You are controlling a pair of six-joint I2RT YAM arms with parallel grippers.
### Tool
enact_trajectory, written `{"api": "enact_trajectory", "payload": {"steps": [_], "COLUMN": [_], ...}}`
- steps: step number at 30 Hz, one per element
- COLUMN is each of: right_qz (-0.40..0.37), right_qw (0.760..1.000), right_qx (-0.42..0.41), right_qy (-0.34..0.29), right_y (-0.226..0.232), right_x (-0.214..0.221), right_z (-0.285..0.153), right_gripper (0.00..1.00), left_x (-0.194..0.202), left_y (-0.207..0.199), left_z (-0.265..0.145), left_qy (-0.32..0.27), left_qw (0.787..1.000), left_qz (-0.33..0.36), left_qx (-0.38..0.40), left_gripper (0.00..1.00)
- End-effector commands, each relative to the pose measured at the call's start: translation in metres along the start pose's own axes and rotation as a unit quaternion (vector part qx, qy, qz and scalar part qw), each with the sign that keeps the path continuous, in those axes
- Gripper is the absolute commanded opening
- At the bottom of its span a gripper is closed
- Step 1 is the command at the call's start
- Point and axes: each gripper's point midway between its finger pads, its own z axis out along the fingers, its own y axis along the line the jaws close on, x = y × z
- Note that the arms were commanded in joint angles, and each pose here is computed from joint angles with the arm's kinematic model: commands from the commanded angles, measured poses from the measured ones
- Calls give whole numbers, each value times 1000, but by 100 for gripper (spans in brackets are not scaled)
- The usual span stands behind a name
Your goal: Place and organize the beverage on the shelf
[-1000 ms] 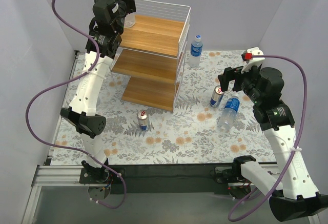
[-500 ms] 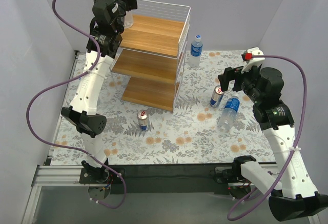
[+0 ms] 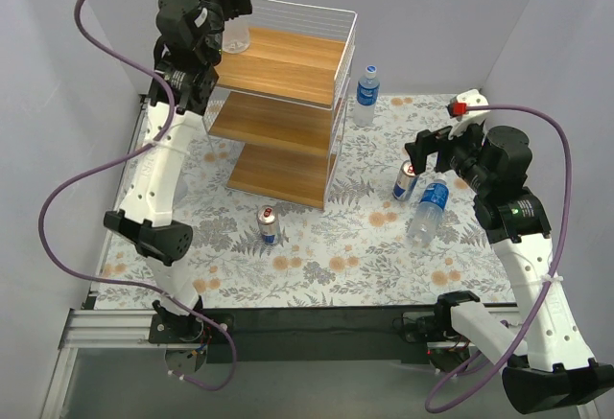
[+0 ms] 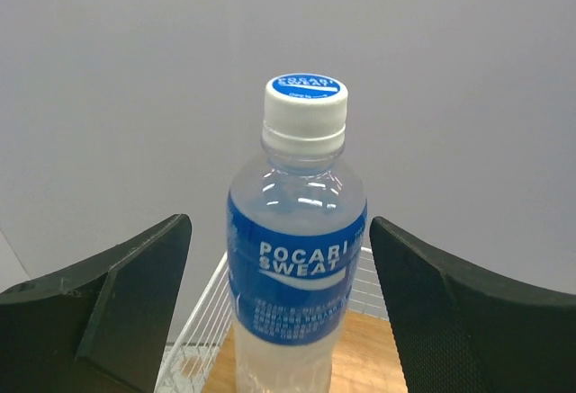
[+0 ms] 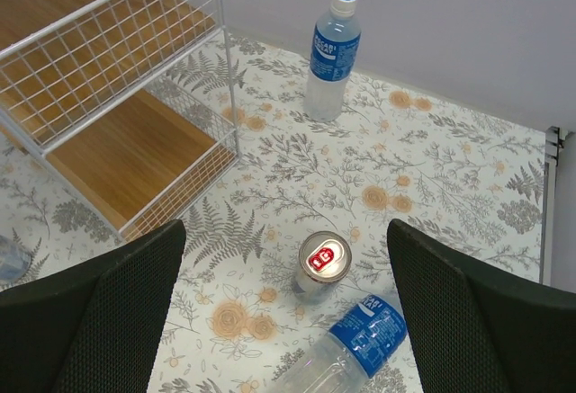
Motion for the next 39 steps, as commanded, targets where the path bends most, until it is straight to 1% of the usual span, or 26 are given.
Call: {"api": "enact_trajectory", "payload": {"steps": [1, 2, 4, 6, 7, 9, 11, 14, 15, 18, 20, 21, 22, 23, 26, 27, 28, 29, 30, 31, 32, 33, 34, 35, 36, 39], "right_qz": [-52, -58, -78, -93, -96, -96, -92, -78, -74, -58, -38, -28, -19, 1, 5, 17, 21, 20, 34, 28, 27, 30, 29, 25, 26, 24], "right_qw": [997, 997, 995, 992, 991, 990, 989, 990, 990, 991, 992, 992, 992, 991, 992, 990, 990, 992, 991, 993, 993, 991, 992, 993, 994, 996], "right_qx": [-35, -41, -63, -85, -92, -105, -115, -118, -121, -114, -106, -102, -97, -92, -93, -93, -91, -87, -78, -75, -75, -80, -78, -75, -64, -58], "right_qy": [-35, -33, -29, -21, -18, -6, 5, 20, 27, 47, 60, 71, 77, 95, 85, 105, 105, 88, 107, 90, 89, 102, 99, 86, 87, 69], "right_y": [9, 10, 16, 23, 25, 28, 31, 28, 27, 19, 12, 7, 3, -2, -10, -14, -17, -21, -29, -33, -36, -39, -43, -46, -55, -66], "right_x": [-19, -17, -14, -9, -7, 0, 6, 13, 15, 18, 20, 20, 20, 29, 14, 28, 26, 11, 26, 10, 10, 25, 27, 21, 26, 19], "right_z": [-4, -5, -5, -6, -6, -5, -4, 2, 6, 23, 35, 49, 57, 74, 103, 123, 134, 145, 166, 177, 188, 206, 216, 228, 246, 284], "right_gripper": [98, 98, 98, 98, 98, 98, 98, 98, 98, 98, 98, 98, 98, 98, 98, 98, 98, 98, 98, 98, 98, 98, 98, 98, 98, 97], "left_x": [-65, -71, -68, -76, -71, -74, -68, -61, -49, -31, -12, -7, 8, 13, 44, 51, 55, 68, 71, 75, 79, 87, 88, 89, 92, 99], "left_y": [14, 15, 11, 12, 12, 18, 18, 19, 21, 18, 22, 21, 23, 23, 27, 28, 27, 29, 28, 27, 28, 30, 26, 27, 27, 28], "left_z": [-42, -51, -58, -71, -77, -94, -108, -140, -155, -181, -205, -215, -227, -235, -258, -263, -270, -280, -285, -290, -294, -301, -307, -311, -313, -324], "left_qy": [-45, -48, -35, -32, -17, -10, 6, 31, 52, 85, 114, 121, 137, 143, 176, 182, 185, 196, 195, 197, 199, 202, 203, 203, 206, 210], "left_qw": [998, 998, 997, 997, 997, 997, 995, 992, 990, 983, 978, 975, 972, 970, 964, 962, 960, 957, 956, 954, 953, 951, 947, 946, 943, 939], "left_qz": [-39, -42, -42, -50, -46, -51, -59, -72, -80, -95, -111, -115, -125, -128, -137, -137, -140, -148, -152, -157, -162, -172, -179, -185, -199, -212], "left_qx": [22, 28, 48, 58, 63, 65, 76, 102, 107, 131, 134, 144, 144, 147, 146, 148, 155, 153, 158, 163, 162, 160, 172, 172, 169, 169], "left_gripper": [80, 80, 80, 80, 80, 80, 80, 81, 81, 81, 81, 81, 81, 81, 81, 81, 81, 81, 81, 81, 81, 81, 81, 81, 81, 81]}}
